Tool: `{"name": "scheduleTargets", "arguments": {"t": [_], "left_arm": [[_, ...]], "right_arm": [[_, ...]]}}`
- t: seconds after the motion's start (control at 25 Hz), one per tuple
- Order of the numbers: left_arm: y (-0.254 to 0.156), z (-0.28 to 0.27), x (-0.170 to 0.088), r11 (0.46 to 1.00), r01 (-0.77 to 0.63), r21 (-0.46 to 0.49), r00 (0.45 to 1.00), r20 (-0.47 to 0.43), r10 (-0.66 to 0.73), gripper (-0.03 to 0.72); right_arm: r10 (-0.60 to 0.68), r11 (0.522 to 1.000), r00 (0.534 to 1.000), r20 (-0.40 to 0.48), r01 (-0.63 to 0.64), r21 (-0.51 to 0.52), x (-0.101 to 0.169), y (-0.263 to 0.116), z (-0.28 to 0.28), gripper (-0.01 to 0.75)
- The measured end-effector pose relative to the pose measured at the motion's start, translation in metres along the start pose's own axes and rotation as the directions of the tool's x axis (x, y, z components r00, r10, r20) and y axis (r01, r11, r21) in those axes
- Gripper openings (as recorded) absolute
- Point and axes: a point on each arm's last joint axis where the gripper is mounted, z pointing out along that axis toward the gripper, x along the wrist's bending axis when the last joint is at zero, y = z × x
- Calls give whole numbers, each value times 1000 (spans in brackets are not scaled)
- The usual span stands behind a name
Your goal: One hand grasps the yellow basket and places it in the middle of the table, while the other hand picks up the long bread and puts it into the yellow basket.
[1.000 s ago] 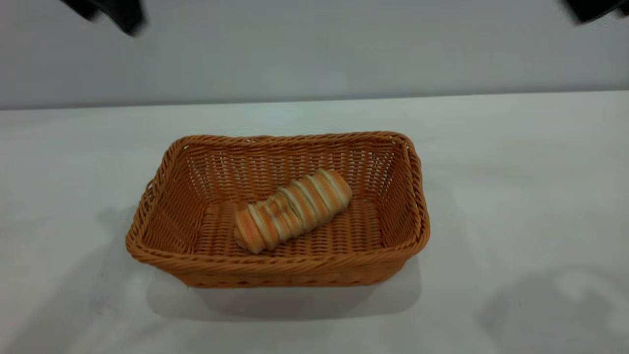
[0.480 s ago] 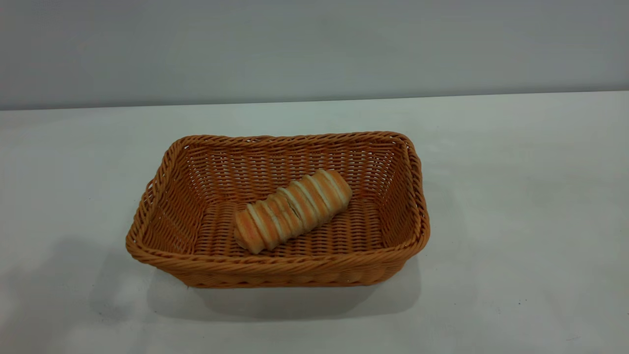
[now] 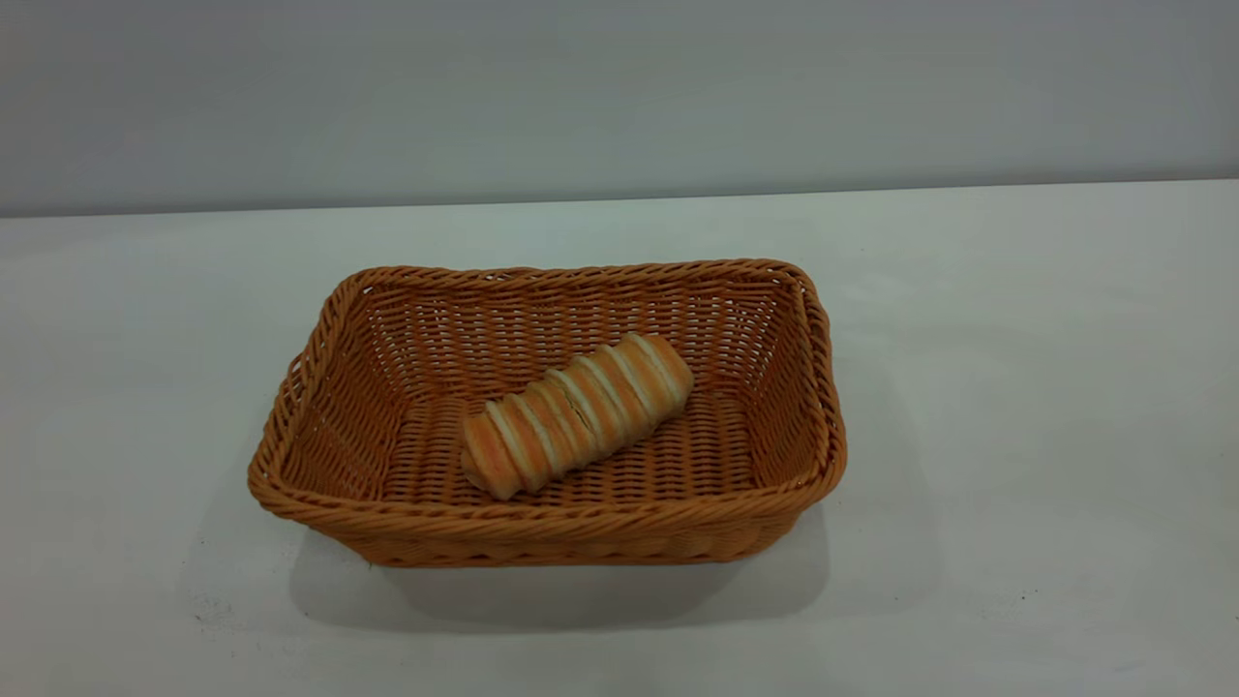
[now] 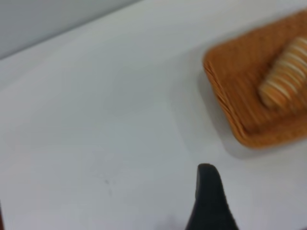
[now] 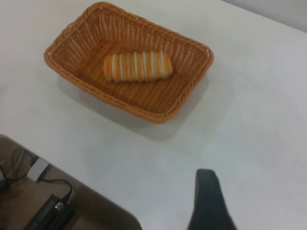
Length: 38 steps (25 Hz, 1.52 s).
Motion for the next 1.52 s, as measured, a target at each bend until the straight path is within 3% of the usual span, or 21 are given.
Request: {"name": "scheduleTargets", "arguments": {"t": [0.2,0.44,0.68,1.08,1.52], "left_arm": [[-61,-22,-15,997,20,-73,999,48,-17,561],[-118,-31,-30,991,37,-128,995,97,-25,561],[-154,-26,-37,985,59,-160,993,106,-42,561],[-187,2,-43,988,61,-140,993,108,-46,561],[-187,6,-44,987,69,-142,993,108,-54,561]], "right_arm": [[18,1000,1000,14,-17,-19,7,-25,-12,548],[75,996,997,9,-75,40,8,-65,6,548],[72,997,997,17,-71,-33,15,-92,0,548],[83,986,993,87,-69,-151,17,-110,-17,548],[76,997,972,222,-71,-29,-1,-128,10,548]]}}
